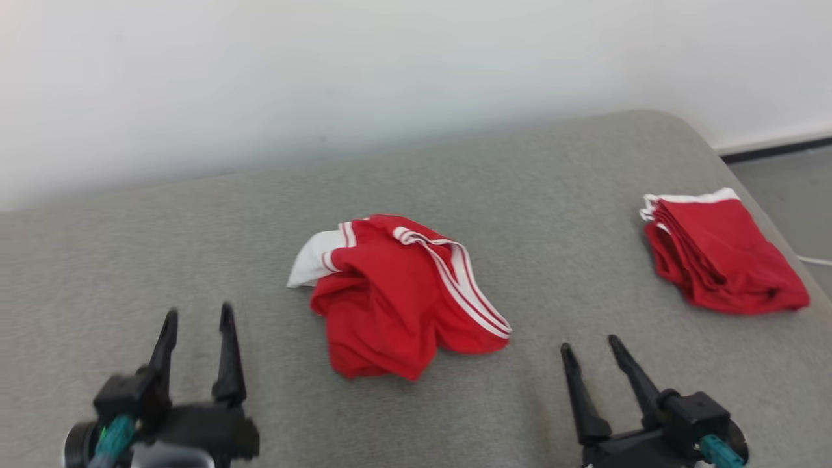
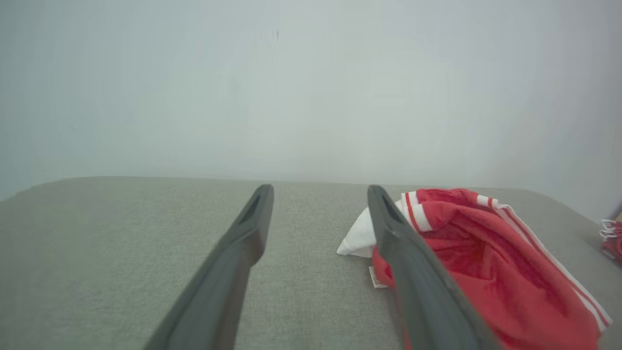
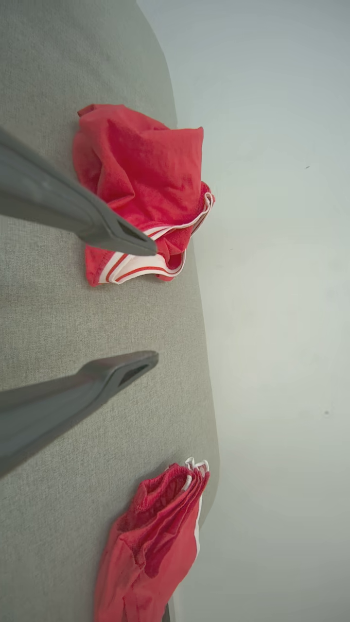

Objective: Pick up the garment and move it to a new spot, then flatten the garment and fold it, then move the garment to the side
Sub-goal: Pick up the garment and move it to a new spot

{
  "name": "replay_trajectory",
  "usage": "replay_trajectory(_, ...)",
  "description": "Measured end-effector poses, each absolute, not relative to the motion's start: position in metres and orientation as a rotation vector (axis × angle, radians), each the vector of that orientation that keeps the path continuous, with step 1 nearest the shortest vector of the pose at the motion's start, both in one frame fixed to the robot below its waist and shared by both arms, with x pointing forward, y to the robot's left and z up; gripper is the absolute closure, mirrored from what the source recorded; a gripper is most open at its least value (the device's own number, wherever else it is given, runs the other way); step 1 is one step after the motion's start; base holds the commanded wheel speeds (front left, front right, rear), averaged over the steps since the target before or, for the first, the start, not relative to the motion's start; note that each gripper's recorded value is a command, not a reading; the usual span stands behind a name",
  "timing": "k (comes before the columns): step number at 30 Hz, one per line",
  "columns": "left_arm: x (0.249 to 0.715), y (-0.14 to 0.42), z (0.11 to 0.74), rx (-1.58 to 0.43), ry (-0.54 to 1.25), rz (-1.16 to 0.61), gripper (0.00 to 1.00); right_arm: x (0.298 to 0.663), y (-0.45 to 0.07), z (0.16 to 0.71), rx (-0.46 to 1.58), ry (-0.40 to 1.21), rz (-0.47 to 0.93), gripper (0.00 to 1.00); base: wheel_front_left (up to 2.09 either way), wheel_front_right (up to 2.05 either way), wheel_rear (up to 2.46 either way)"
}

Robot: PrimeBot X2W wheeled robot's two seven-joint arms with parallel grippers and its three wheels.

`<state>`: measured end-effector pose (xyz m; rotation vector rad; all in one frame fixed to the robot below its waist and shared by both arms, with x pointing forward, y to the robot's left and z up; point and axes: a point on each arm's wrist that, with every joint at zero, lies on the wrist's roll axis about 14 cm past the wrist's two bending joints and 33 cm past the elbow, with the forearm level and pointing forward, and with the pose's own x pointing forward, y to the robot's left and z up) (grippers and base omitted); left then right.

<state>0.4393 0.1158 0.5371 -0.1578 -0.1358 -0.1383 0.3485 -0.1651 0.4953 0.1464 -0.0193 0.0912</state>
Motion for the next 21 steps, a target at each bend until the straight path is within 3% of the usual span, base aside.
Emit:
replay_trajectory(9, 0.385, 0.176, 0.529, -0.106, -0.143, 0.012, 0.00, 0.354, -0.166, 0.497, 0.129, -0.026, 0.096, 0.00, 0.00, 0.00, 0.00)
replay_trajectory(21, 0.336, 0.209, 0.517, -0.071, -0.120, 0.101, 0.00, 0.355, -0.154, 0.491, 0.121, -0.010, 0.132, 0.00, 0.00, 0.00, 0.00)
